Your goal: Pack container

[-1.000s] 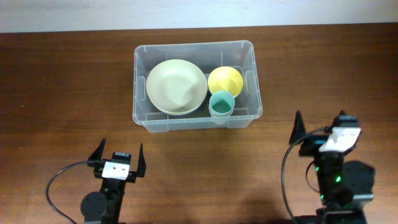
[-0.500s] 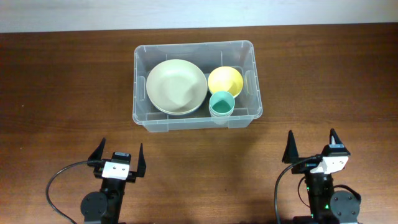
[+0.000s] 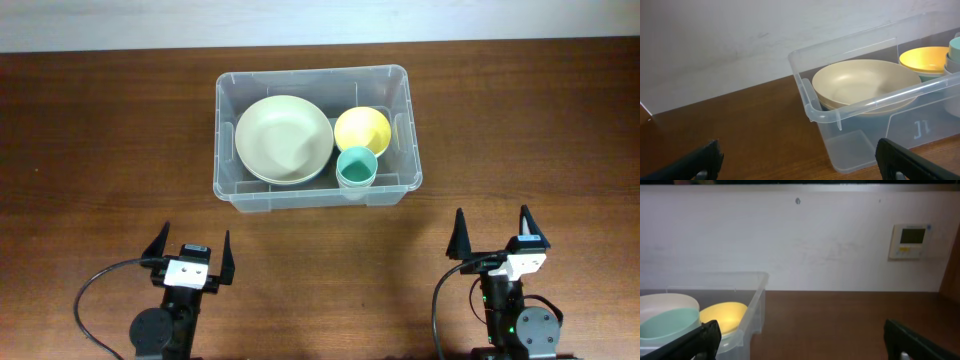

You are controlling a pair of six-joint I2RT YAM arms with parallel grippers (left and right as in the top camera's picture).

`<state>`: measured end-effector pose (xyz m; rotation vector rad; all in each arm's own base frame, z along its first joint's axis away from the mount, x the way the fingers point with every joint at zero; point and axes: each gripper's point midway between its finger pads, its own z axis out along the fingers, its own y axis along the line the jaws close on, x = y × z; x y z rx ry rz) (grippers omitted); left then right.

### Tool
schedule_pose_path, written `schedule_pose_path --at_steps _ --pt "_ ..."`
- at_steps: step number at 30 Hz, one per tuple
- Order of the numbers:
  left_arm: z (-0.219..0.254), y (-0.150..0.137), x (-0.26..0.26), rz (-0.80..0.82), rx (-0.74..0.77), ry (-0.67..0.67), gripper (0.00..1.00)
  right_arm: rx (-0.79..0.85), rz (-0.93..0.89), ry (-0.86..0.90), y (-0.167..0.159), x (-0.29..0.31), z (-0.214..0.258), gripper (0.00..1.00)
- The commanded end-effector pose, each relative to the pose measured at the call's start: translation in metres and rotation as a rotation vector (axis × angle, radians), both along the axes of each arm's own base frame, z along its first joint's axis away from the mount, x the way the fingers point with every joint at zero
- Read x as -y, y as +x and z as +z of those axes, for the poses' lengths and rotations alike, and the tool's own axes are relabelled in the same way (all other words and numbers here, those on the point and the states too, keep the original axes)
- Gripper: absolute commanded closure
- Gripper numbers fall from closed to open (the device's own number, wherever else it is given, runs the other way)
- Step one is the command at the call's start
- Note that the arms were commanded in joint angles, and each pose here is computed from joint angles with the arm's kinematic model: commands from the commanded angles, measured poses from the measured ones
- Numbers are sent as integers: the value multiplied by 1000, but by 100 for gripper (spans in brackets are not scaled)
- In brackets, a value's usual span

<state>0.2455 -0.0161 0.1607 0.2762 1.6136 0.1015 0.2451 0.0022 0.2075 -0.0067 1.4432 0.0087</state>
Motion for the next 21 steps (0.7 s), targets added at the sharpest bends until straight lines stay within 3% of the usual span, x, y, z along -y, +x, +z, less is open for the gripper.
schedule_pose_path --at_steps 1,10,21 --pt "-1 0 1 -9 2 11 0 -2 22 5 0 -4 -2 1" --pt "-1 0 1 -9 2 11 0 -200 26 4 1 -5 -50 1" --pt "-1 0 1 -9 2 11 0 -205 22 4 1 -4 -51 1"
